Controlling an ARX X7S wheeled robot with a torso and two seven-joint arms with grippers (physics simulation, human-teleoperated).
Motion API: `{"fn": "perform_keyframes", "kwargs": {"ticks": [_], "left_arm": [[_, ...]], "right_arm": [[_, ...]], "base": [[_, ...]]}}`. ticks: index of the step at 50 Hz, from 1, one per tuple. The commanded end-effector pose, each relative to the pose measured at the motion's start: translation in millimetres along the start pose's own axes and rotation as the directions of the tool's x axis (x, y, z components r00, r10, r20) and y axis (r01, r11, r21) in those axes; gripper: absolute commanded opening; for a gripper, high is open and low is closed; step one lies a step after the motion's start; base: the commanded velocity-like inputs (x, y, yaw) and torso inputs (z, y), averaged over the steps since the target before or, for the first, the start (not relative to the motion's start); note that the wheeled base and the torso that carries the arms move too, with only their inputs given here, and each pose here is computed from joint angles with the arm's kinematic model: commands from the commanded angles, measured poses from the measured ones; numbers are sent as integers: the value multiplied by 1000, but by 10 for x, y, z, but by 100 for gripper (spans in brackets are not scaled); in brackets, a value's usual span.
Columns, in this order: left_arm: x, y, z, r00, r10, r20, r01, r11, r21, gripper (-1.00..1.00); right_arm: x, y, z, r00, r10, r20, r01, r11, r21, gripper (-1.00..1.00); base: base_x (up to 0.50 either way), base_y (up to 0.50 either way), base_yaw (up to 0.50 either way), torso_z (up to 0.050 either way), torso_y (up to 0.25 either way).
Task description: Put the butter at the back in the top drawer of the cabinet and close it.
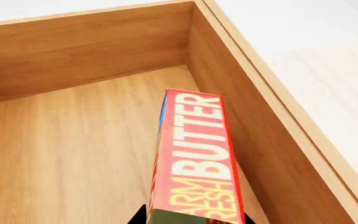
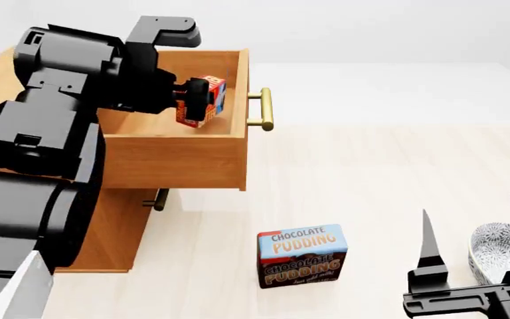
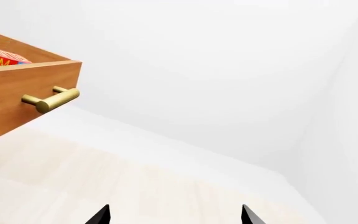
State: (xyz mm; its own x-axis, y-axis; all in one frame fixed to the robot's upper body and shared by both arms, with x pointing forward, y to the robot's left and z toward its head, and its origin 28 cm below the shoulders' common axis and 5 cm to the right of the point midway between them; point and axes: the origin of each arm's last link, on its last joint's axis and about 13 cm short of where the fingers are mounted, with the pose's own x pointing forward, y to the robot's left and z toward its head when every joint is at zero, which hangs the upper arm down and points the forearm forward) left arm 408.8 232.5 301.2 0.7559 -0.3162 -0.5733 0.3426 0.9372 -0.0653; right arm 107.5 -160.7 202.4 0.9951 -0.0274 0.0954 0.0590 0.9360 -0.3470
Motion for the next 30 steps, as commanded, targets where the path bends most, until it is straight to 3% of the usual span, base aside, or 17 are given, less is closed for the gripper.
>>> {"fn": "perform_keyframes", "kwargs": {"ticks": [1,30], "left_arm": [[-16,-45,31,999,-32,12,33,999,-31,-100],[28,-67,-59,996,-52,-67,50,998,-34,-100]], "right_arm": [[-4,2,-4,1000,-2,-4,2,1000,1,100],[-17,9,-15,1000,-7,-4,7,1000,6,100]], "base": [[0,0,0,0,0],[0,0,0,0,1]]}}
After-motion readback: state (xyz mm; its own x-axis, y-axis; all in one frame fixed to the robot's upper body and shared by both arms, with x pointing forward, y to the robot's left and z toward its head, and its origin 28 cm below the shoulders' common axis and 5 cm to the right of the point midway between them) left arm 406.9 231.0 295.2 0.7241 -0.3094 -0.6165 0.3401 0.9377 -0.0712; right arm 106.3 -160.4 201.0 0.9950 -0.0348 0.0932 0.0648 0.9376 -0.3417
